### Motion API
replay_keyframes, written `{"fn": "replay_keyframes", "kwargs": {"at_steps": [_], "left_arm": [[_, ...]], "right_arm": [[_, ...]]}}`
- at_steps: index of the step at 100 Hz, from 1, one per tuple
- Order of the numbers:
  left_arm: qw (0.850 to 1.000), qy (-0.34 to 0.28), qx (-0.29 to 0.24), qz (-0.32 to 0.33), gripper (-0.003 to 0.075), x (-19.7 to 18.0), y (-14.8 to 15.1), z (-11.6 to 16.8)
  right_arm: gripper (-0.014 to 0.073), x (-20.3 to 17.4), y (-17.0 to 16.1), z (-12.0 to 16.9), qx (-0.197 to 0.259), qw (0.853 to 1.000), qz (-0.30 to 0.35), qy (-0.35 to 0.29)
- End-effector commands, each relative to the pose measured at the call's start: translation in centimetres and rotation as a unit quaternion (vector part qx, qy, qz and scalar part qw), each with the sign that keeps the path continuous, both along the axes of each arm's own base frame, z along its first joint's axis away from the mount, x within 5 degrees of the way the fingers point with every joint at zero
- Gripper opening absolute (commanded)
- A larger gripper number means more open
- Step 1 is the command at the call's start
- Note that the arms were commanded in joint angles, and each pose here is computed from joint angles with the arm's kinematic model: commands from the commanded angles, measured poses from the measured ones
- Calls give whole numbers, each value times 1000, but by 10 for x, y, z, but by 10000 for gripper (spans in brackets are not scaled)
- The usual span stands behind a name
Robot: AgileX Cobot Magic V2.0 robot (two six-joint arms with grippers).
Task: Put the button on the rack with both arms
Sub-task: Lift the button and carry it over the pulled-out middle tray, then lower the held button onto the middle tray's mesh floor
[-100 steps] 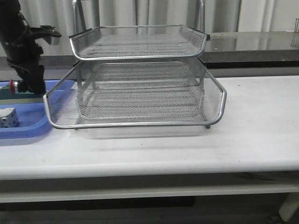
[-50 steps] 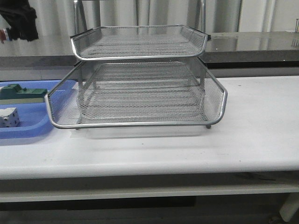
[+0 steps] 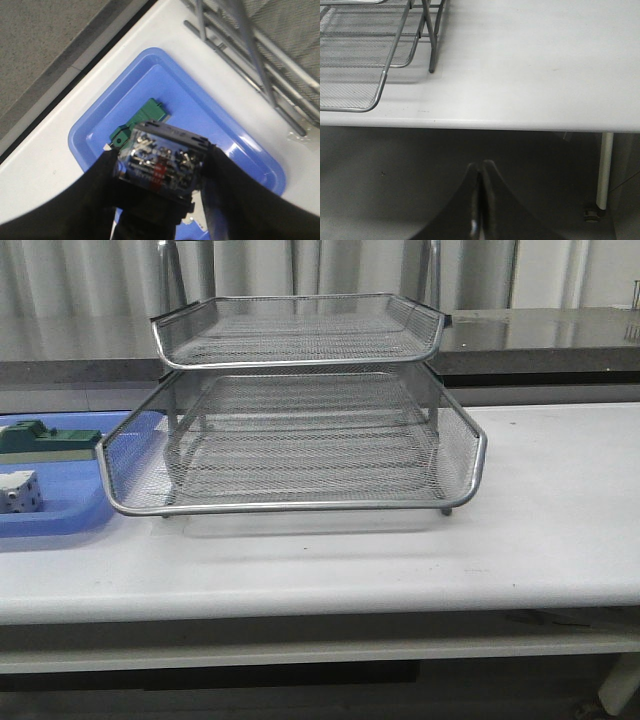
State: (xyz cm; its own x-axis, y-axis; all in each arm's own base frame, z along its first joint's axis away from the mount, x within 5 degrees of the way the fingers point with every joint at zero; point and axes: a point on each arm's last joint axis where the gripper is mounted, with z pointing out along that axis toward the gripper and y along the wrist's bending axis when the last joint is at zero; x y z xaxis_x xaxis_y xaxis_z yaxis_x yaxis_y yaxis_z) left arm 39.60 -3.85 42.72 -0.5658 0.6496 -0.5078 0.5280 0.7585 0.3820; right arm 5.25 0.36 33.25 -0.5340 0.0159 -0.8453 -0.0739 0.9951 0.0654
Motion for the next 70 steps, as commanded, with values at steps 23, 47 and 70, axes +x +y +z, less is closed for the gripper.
{"fn": "replay_keyframes", "kwargs": {"at_steps": [23, 47, 70], "left_arm": [[991, -10, -69, -115, -21, -66, -71, 31], [977, 27, -65, -199, -21, -72, -135, 9], [964, 85, -45, -247, -21, -64, -187, -35]], "right_arm": [[-69, 3, 0, 15, 1, 999, 3, -50], [-69, 3, 0, 15, 1, 999, 3, -50], [-69, 3, 0, 15, 1, 999, 3, -50]]}}
